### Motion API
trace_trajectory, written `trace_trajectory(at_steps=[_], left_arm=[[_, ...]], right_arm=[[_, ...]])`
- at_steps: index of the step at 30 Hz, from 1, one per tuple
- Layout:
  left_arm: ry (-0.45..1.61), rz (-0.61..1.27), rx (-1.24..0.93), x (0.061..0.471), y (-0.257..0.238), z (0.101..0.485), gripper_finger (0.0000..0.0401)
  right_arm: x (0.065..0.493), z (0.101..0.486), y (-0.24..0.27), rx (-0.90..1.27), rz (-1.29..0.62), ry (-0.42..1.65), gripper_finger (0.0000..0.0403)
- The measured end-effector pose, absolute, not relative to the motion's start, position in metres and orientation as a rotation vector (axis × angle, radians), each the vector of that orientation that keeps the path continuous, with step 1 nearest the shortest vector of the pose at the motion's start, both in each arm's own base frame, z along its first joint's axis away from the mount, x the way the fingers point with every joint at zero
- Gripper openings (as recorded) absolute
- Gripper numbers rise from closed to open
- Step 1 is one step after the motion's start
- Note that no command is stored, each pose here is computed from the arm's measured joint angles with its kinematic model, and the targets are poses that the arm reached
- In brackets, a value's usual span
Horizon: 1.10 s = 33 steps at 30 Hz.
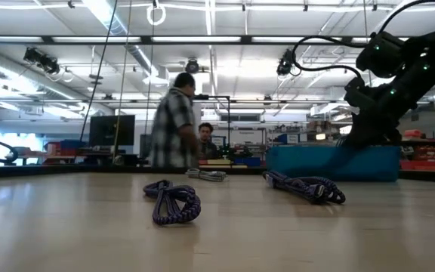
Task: Pick and place USB-C Cables
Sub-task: Put the black blue charger cable into the blue bin, then put the black white charger cable into the blue bin
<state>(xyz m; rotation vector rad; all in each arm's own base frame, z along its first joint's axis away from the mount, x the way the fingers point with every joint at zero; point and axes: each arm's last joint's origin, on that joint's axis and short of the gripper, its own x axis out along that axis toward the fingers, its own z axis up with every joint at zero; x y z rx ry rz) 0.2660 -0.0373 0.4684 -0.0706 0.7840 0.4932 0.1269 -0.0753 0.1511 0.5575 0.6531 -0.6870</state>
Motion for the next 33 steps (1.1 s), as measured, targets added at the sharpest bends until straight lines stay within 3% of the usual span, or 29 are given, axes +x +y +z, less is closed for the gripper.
trace_trajectory(at_steps=[6,9,16,23,28,33], left_arm=[[0.784,0.493,-0.071,0.266,-0.037,0.468,0.0172],[0.783,0.493,-0.071,0.266,-0.037,0.468,0.0172],[0.783,0.493,-0.071,0.266,-0.037,0.468,0.0172],[0.783,0.493,-0.071,0.266,-0.037,0.468,0.0172],[0.818,0.518,-0.057,0.269,-0.033,0.460,0.0172],[0.992,0.571,0.018,0.283,-0.024,0.415,0.0172]], right_arm=[[0.128,0.158,-0.077,0.540,-0.714,0.663,0.0131],[0.135,0.176,-0.081,0.493,-0.701,0.614,0.0153],[0.140,0.233,-0.085,0.372,-0.684,0.629,0.0156],[0.132,0.258,-0.082,0.347,-0.714,0.743,0.0157],[0.140,0.277,-0.081,0.402,-0.611,0.610,0.0156],[0.151,0.300,-0.077,0.436,-0.404,0.435,0.0153]])
